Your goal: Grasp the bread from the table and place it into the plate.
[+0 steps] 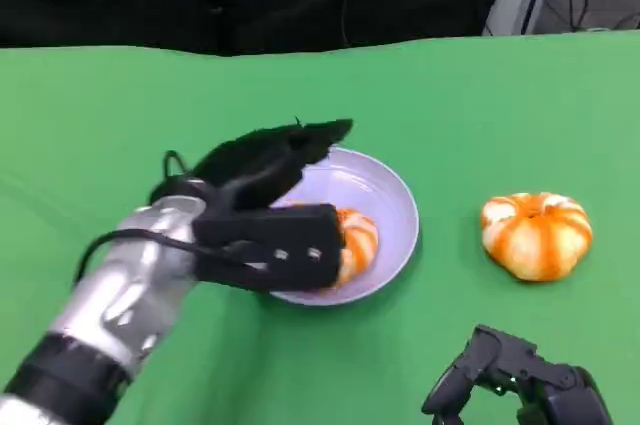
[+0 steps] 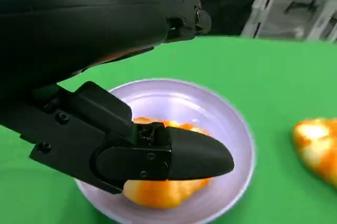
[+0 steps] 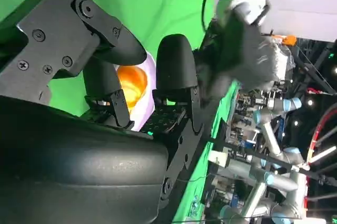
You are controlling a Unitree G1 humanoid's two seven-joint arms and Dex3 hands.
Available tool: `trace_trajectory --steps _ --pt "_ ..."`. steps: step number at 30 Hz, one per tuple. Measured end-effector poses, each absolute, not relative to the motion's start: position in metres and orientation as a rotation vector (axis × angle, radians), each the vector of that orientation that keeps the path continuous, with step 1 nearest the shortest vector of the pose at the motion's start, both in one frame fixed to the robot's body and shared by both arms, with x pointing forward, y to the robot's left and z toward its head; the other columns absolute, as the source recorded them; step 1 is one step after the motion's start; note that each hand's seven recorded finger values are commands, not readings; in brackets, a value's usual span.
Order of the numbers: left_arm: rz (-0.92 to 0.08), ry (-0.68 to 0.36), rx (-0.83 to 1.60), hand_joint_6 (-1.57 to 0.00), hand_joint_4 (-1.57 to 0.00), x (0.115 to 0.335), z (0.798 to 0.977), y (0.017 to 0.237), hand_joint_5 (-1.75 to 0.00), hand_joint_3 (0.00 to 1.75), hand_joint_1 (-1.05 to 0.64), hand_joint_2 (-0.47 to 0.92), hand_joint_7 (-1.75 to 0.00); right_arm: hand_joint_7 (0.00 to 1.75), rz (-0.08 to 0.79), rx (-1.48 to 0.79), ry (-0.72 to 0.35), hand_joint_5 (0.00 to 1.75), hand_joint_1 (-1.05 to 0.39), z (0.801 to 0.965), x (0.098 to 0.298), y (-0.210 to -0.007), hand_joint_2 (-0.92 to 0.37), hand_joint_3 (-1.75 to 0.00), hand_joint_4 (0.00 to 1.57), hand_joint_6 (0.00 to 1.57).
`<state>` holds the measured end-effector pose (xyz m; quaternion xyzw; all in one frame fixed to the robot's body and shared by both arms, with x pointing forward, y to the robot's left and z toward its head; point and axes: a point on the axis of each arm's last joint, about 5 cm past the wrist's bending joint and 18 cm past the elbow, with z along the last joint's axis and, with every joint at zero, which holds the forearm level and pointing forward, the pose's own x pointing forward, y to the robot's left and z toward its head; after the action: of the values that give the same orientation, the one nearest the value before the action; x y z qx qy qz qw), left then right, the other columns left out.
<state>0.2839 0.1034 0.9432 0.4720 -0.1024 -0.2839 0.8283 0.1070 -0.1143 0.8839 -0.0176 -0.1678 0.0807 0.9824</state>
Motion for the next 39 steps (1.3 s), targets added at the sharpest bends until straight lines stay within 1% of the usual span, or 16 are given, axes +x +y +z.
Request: trace_trajectory --steps 5,9,10,13,15,16,19,20,22,23,26,27,28,32,35,39 --pt "-0.599 -0.193 0.879 -0.02 -0.06 0.271 0.945 0.122 -0.03 0.31 -0.71 0.92 -0.01 1.31 0.164 -0.034 -0.337 1.58 -0.09 0.884 0.107 -0.114 -0.26 -1.38 0.77 0.83" --pt "-0.555 -0.24 0.77 -0.03 -0.09 0.259 0.955 0.138 -0.05 0.24 -0.65 0.92 -0.01 1.31 0.164 -0.035 -0.334 1.58 -0.09 0.883 0.107 -0.114 -0.26 -1.38 0.77 0.82" --pt "-0.55 -0.244 0.763 -0.2 -0.25 0.258 0.956 0.139 -0.26 0.19 -0.52 0.92 -0.07 1.31 0.164 -0.035 -0.335 1.58 -0.09 0.883 0.107 -0.114 -0.27 -1.38 0.76 0.82" --pt "-0.472 -0.274 0.563 -0.46 -0.41 0.239 0.954 0.156 -0.63 0.13 -0.36 0.92 -0.13 1.31 0.166 -0.035 -0.335 1.58 -0.1 0.883 0.107 -0.113 -0.28 -1.39 0.75 0.82" --pt "-0.407 -0.309 0.446 -0.57 -0.51 0.224 0.951 0.163 -0.72 0.11 -0.3 0.92 -0.17 1.31 0.164 -0.035 -0.328 1.58 -0.1 0.882 0.106 -0.114 -0.27 -1.39 0.75 0.81" --pt "-0.373 -0.317 0.411 -0.7 -0.63 0.219 0.948 0.167 -0.79 0.11 -0.21 0.92 -0.23 1.3 0.164 -0.034 -0.328 1.58 -0.09 0.882 0.106 -0.114 -0.27 -1.39 0.75 0.81" --pt "-0.276 -0.349 0.294 -0.78 -0.7 0.203 0.937 0.176 -0.82 0.11 -0.15 0.92 -0.26 1.3 0.165 -0.033 -0.328 1.58 -0.09 0.883 0.106 -0.113 -0.27 -1.39 0.75 0.81" --pt "-0.259 -0.353 0.269 -0.88 -0.78 0.199 0.935 0.177 -1.02 0.37 -0.09 0.83 -0.41 1.3 0.166 -0.032 -0.328 1.58 -0.09 0.883 0.106 -0.113 -0.27 -1.39 0.75 0.81" --pt "-0.215 -0.376 0.196 -0.87 -0.81 0.189 0.929 0.18 -1.19 0.88 -0.04 0.6 -0.68 1.3 0.168 -0.031 -0.328 1.58 -0.09 0.883 0.105 -0.113 -0.27 -1.39 0.75 0.81" --pt "-0.185 -0.394 0.146 -0.86 -0.81 0.182 0.925 0.181 -1.22 0.96 -0.03 0.57 -0.73 1.3 0.166 -0.031 -0.326 1.58 -0.1 0.883 0.105 -0.113 -0.27 -1.39 0.75 0.81" --pt "-0.143 -0.39 0.079 -0.85 -0.81 0.17 0.916 0.182 -1.24 1.03 -0.03 0.54 -0.78 1.3 0.164 -0.031 -0.319 1.58 -0.1 0.882 0.103 -0.113 -0.27 -1.39 0.75 0.81" --pt "-0.139 -0.388 0.08 -0.84 -0.83 0.168 0.915 0.183 -1.41 1.06 0.03 0.61 -1.01 1.3 0.164 -0.031 -0.32 1.59 -0.1 0.882 0.103 -0.113 -0.28 -1.39 0.75 0.81" --pt "-0.129 -0.391 0.07 -0.82 -0.83 0.166 0.915 0.185 -1.49 1.07 0.05 0.64 -1.13 1.3 0.165 -0.032 -0.322 1.59 -0.1 0.882 0.104 -0.113 -0.28 -1.38 0.75 0.81" --pt "-0.086 -0.369 0.014 -0.76 -0.84 0.144 0.907 0.191 -1.72 1.26 0.09 0.55 -1.54 1.3 0.16 -0.033 -0.329 1.58 -0.09 0.885 0.102 -0.115 -0.28 -1.37 0.75 0.81" --pt "-0.069 -0.341 0.003 -0.75 -0.86 0.132 0.898 0.195 -1.74 1.31 0.09 0.5 -1.64 1.3 0.158 -0.033 -0.331 1.58 -0.1 0.885 0.102 -0.116 -0.29 -1.37 0.75 0.81" --pt "-0.064 -0.33 0.003 -0.75 -0.89 0.127 0.892 0.196 -1.75 1.37 0.08 0.45 -1.68 1.31 0.164 -0.036 -0.331 1.58 -0.09 0.885 0.102 -0.117 -0.3 -1.37 0.74 0.81"
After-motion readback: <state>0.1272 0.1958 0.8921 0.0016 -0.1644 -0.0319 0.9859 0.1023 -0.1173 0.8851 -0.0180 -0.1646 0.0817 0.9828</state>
